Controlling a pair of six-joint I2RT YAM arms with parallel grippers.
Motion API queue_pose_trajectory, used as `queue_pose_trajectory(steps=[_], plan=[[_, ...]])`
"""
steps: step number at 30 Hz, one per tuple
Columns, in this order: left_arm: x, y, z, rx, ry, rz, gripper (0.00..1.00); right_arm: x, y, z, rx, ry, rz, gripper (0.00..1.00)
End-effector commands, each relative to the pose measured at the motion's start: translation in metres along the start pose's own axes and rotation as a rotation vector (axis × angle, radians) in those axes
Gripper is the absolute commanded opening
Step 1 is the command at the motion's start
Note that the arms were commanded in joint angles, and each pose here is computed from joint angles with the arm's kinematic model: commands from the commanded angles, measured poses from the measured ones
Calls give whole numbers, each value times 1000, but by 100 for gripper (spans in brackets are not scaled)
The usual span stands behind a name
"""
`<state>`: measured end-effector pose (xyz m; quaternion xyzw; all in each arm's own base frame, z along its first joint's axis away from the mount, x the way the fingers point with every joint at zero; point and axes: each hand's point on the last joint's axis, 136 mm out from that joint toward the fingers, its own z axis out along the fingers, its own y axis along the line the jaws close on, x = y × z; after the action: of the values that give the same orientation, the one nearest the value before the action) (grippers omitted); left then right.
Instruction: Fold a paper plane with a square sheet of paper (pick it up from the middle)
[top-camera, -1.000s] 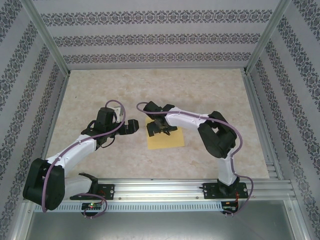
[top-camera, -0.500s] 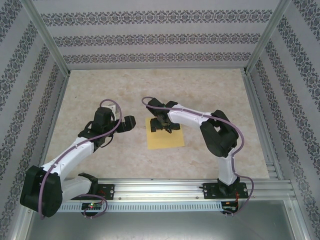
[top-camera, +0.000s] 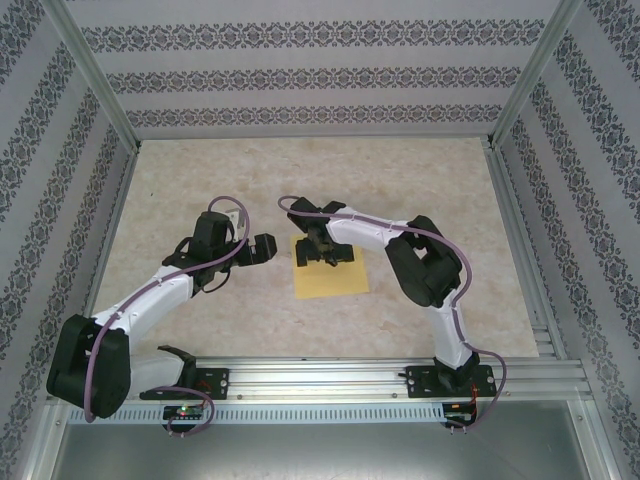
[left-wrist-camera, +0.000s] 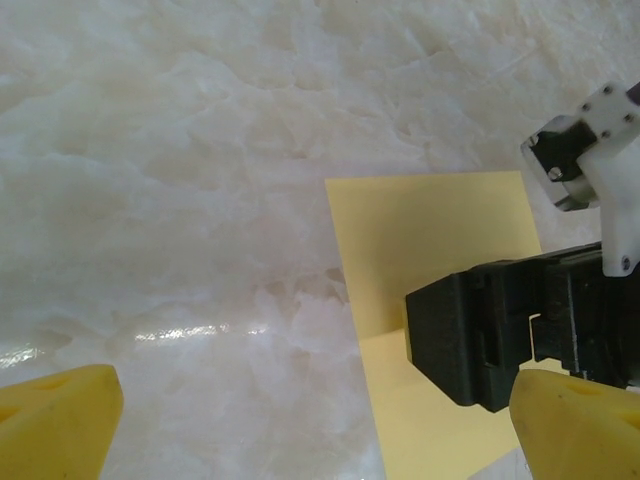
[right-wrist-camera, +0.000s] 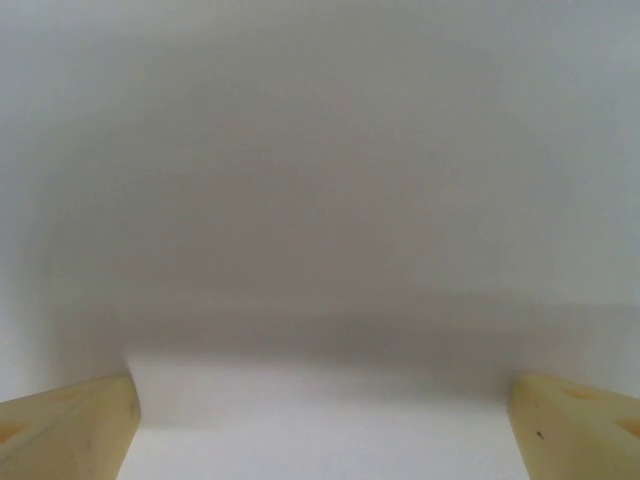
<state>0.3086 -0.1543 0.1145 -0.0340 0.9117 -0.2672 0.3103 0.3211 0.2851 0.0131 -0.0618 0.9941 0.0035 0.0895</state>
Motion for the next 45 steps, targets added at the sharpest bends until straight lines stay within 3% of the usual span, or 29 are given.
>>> queue_pose_trajectory(steps=[1,27,37,39,45], plan=[[-6,-6,-3,13,-1,33,100,18,-2,26,23,76,-1,96],[-6,-11,-4,34,12,30,100,14,-2,16,4,69,-2,88],[-5,-11,-4,29,16,21,100,-3,8,-27,-63,-15,6,66],[-7,-12,-6,27,18,16,100,-6,10,-40,-93,-36,13,55],[-9,-13,-11,7,28,13,100,-16,23,-81,-252,-110,67,44]])
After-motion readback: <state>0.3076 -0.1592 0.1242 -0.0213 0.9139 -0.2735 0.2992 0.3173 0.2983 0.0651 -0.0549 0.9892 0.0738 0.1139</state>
